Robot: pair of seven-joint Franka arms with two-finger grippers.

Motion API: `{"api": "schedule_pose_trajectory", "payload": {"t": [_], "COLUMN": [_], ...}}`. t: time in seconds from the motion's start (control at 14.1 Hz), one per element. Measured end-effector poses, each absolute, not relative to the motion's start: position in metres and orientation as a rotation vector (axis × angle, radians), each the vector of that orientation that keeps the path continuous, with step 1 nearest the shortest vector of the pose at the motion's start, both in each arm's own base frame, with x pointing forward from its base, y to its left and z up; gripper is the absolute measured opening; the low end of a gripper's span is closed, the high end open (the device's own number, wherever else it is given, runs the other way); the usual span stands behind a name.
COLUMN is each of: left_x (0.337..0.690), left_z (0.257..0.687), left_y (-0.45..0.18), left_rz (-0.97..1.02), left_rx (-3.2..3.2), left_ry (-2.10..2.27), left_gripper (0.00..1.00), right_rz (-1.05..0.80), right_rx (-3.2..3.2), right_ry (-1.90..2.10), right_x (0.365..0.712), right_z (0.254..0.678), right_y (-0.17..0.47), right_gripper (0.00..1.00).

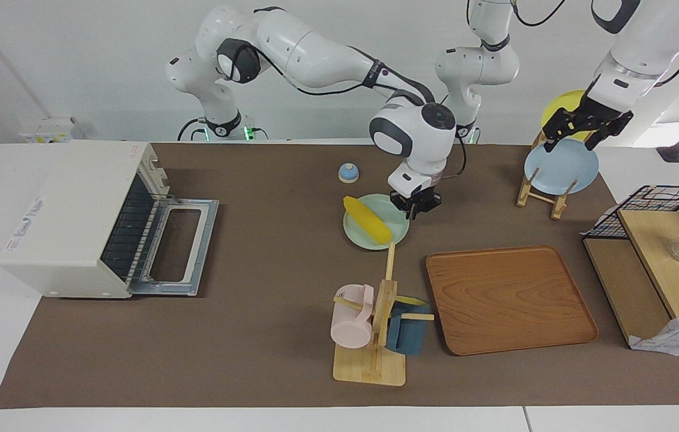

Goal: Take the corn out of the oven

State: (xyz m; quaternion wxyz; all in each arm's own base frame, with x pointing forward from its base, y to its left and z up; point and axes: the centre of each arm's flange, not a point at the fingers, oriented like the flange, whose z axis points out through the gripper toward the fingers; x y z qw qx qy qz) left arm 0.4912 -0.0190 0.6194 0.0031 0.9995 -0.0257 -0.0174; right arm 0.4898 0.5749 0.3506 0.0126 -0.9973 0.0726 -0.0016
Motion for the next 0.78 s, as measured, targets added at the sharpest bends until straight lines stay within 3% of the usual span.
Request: {"api": "schedule_pose_trajectory", "payload": {"t": [0.14,0.35,0.5,0.57,0.78], "left_x": [0.491,0.491,0.494,0.491,0.466], "left_z": [0.62,0.601,0.556,0.526,0.429], "left_y": [-0.019,-0.026,-0.069,-0.107,-0.244], "left_rz": [-0.047,-0.069,-0.026,-0.002,0.012], "left_rx": [3.134,3.138,3.134,3.124,3.094], "left_ry": [-0.08,0.045,0.234,0.329,0.572], "left_gripper": [1.0,1.0,1.0,1.0,1.0], "right_rz": [-0.034,-0.015,0.055,0.098,0.163], "right_rx": [-3.096,-3.155,-3.204,-3.223,-3.237], "right_ry": [0.28,0.24,0.192,0.164,0.075], "right_x": [0.509,0.571,0.596,0.6,0.591], "right_z": [0.376,0.459,0.482,0.475,0.409], "right_y": [0.557,0.444,0.349,0.308,0.222], "right_gripper": [0.54,0.55,0.52,0.52,0.37]}}
